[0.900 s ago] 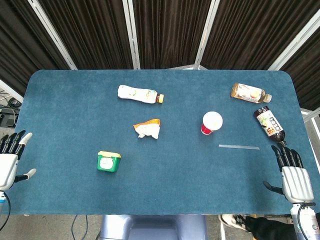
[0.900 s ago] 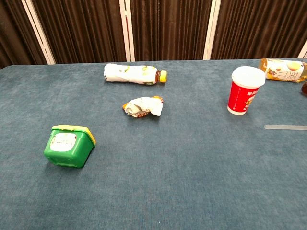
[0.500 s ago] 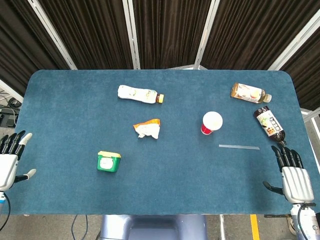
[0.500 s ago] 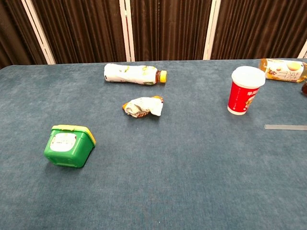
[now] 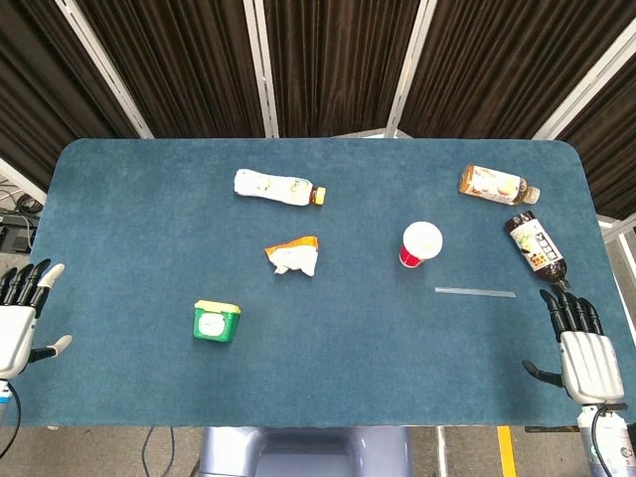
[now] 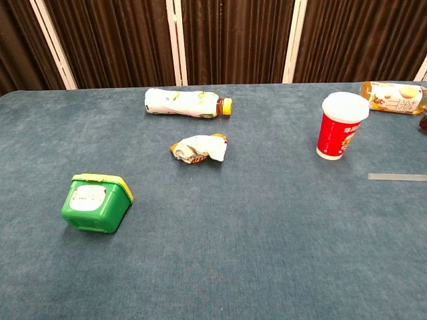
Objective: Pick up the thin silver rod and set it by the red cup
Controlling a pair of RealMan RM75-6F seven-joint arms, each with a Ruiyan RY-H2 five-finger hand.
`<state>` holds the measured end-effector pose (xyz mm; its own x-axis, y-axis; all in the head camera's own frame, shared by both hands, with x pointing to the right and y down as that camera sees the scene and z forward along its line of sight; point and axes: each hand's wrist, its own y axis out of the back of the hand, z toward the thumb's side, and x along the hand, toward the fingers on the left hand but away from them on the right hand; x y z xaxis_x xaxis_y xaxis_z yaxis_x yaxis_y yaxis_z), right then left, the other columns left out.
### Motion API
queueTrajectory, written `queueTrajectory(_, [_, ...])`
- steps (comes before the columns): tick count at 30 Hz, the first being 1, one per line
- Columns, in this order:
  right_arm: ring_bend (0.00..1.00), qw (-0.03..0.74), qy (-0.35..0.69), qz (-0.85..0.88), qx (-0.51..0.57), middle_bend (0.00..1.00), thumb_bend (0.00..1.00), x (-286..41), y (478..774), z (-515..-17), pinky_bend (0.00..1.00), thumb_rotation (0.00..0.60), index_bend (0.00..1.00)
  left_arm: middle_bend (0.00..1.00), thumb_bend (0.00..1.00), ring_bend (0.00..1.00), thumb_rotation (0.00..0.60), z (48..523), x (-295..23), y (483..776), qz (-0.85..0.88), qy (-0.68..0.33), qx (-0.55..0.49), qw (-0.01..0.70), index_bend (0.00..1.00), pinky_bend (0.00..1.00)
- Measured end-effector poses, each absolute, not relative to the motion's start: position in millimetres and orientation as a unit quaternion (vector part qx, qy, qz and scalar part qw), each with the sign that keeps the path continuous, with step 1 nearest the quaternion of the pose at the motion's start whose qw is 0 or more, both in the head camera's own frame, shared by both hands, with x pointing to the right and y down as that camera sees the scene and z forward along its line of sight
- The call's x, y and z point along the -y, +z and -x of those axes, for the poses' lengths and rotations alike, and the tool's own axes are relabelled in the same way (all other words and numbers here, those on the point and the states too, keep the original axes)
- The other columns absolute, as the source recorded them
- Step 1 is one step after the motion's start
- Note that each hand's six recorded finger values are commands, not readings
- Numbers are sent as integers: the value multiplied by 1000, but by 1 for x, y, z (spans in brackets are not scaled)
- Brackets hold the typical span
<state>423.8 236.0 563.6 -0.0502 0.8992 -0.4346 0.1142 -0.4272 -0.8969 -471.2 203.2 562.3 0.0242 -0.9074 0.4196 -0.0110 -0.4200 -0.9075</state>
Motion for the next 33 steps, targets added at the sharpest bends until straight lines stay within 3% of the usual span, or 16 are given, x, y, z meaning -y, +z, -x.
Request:
queueTrajectory(9, [0,324,578,607,439,0,0,-232,561,-418,0,600,9,0,47,0,600,471,-204,562,604,-587,-380,382,0,0])
queueTrajectory(14, [0,338,568,598,454,9,13,-218,558,-411,0,600,293,0,47,0,600,471,-204,562,604,-587,-380,382,0,0])
queueTrajectory(20, [0,340,554,587,482,99,121,-187,565,-392,0,600,453,0,48,0,600,471,-203,562,604,-587,-380,381,0,0])
queueTrajectory(33, [0,318,587,611,425,107,221,-150,634,-331,0,600,479,0,48,0,600,471,-203,562,605,-587,-380,380,0,0])
